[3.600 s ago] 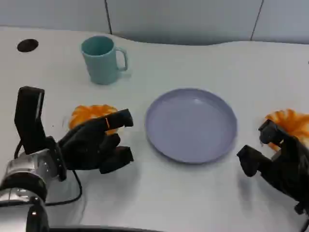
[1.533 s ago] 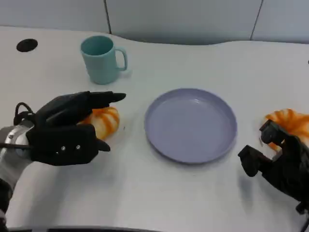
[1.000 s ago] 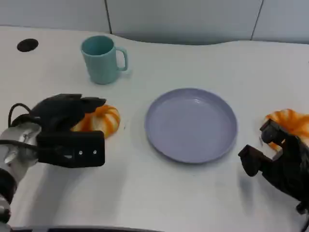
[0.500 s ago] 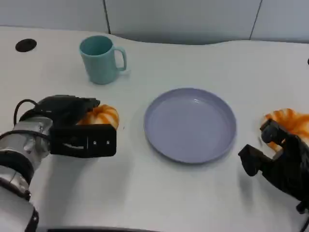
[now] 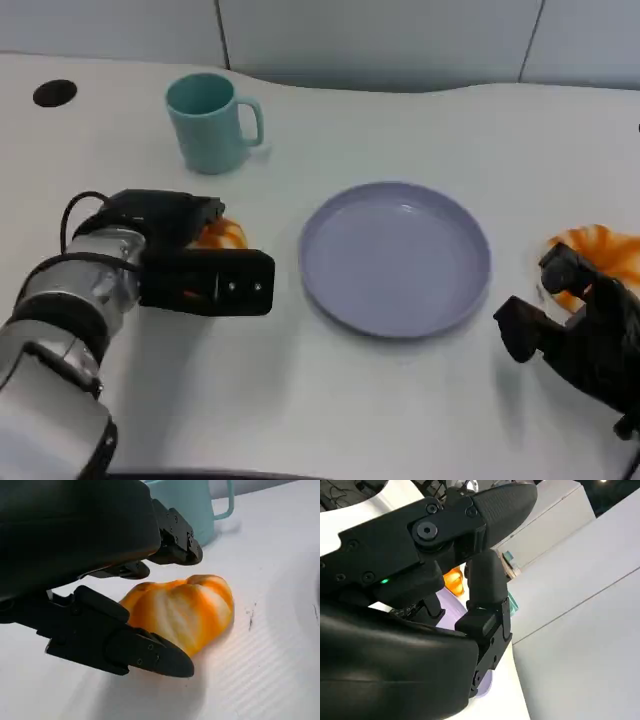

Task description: Grasp the bread from the table and place it into the plate.

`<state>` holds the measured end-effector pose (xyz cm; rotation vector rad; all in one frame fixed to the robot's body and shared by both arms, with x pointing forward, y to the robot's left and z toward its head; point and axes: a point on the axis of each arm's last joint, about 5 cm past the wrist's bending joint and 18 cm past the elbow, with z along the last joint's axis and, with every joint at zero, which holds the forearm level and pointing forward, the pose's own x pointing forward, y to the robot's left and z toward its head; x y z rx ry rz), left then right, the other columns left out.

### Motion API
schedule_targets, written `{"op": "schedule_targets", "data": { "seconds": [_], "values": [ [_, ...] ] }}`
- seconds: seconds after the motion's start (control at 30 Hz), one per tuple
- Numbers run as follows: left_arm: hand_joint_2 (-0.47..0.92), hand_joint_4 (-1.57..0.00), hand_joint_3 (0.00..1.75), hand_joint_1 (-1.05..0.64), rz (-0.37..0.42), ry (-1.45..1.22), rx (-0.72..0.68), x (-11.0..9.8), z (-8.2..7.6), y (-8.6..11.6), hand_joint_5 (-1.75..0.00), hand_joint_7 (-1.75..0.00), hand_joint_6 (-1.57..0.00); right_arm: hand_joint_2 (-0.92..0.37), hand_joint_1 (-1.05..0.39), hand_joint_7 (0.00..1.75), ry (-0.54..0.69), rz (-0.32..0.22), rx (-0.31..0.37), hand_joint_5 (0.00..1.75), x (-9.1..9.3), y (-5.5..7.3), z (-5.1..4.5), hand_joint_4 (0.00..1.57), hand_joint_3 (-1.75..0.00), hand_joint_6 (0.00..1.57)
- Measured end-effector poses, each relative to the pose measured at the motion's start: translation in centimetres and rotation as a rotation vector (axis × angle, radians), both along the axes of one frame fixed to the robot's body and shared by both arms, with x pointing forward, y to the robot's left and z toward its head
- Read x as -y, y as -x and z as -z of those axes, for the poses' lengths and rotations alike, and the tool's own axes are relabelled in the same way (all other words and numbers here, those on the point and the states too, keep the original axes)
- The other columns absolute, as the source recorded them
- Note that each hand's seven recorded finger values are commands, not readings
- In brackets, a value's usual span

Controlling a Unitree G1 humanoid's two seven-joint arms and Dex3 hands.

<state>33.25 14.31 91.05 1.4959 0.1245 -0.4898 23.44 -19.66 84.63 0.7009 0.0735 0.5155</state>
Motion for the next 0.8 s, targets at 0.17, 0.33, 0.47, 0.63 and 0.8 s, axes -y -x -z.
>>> {"op": "schedule_targets", "data": {
  "seconds": [0.17,0.33,0.47,0.63,0.8],
  "values": [
    [0.92,-0.11,0.42,-0.93,-0.009,-0.031,-0.015,0.7,-0.1,-0.1,0.0,0.0,-0.19,-0.89,-0.41,1.75,0.001,0.001,0.003,1.75,0.0,0.0,-0.04,0.9,-0.01,0.65],
    [0.92,-0.08,0.5,-0.98,-0.005,-0.04,-0.029,1.5,-0.1,-0.1,0.0,0.0,-0.15,-0.88,-0.4,1.75,-0.002,0.001,0.006,1.75,-0.1,0.1,-0.03,0.91,0.0,0.67],
    [0.92,-0.08,0.52,-0.95,-0.01,-0.045,-0.039,1.7,0.0,-0.1,0.0,0.0,-0.14,-0.88,-0.4,1.75,-0.001,0.003,0.013,1.75,-0.2,0.2,-0.14,0.91,0.0,0.67],
    [0.92,-0.07,0.52,-0.92,-0.013,-0.048,-0.042,1.6,0.0,-0.1,0.0,0.0,-0.13,-0.88,-0.4,1.75,-0.001,0.004,0.015,1.75,-0.1,0.2,-0.17,0.91,0.0,0.66],
    [0.92,-0.1,0.41,-0.74,-0.046,-0.047,-0.05,1.5,-0.1,-0.1,-0.01,-0.01,-0.15,-0.89,-0.39,1.75,-0.011,0.002,0.012,1.75,-0.2,0.2,-0.22,0.9,-0.01,0.65]
  ]
}}
